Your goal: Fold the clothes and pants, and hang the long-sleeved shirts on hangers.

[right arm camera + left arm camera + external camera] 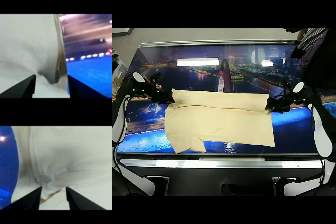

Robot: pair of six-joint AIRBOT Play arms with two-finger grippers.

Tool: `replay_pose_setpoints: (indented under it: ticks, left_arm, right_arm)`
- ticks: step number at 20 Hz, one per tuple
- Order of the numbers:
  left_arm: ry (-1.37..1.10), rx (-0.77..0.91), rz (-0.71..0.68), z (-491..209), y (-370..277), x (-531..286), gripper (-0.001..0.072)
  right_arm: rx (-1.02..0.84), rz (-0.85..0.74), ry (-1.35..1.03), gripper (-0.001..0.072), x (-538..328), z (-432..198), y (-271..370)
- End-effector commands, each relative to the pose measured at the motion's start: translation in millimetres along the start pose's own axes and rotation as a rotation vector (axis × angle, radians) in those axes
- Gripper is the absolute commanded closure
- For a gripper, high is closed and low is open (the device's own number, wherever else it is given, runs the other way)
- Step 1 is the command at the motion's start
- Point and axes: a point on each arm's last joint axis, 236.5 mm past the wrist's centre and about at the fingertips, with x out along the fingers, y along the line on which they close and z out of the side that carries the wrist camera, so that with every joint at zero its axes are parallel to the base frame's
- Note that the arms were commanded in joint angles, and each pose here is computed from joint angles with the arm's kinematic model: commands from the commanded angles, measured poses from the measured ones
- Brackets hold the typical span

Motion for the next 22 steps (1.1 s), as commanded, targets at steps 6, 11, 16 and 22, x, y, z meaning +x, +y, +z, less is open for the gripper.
replay_pose_setpoints:
  ticks: [6, 11, 16, 22]
  left_arm:
    - [-0.078, -0.151, -0.06, -33, 31, -86, 0.0245]
    - [-0.027, -0.402, -0.129, -170, 37, -67, 0.0246]
    - [-0.056, -0.5, -0.203, -247, 2, -31, 0.0247]
    - [0.0, -0.516, -0.245, -283, -9, 0, 0.0246]
  right_arm:
    - [-0.146, -0.098, -0.054, 0.0237, -77, -16, -17]
    - [0.054, 0.067, -0.092, 0.0238, -91, -67, -32]
    - [0.062, 0.116, -0.083, 0.0238, -91, -97, -18]
    - [0.078, 0.21, -0.126, 0.0238, -107, -93, 9]
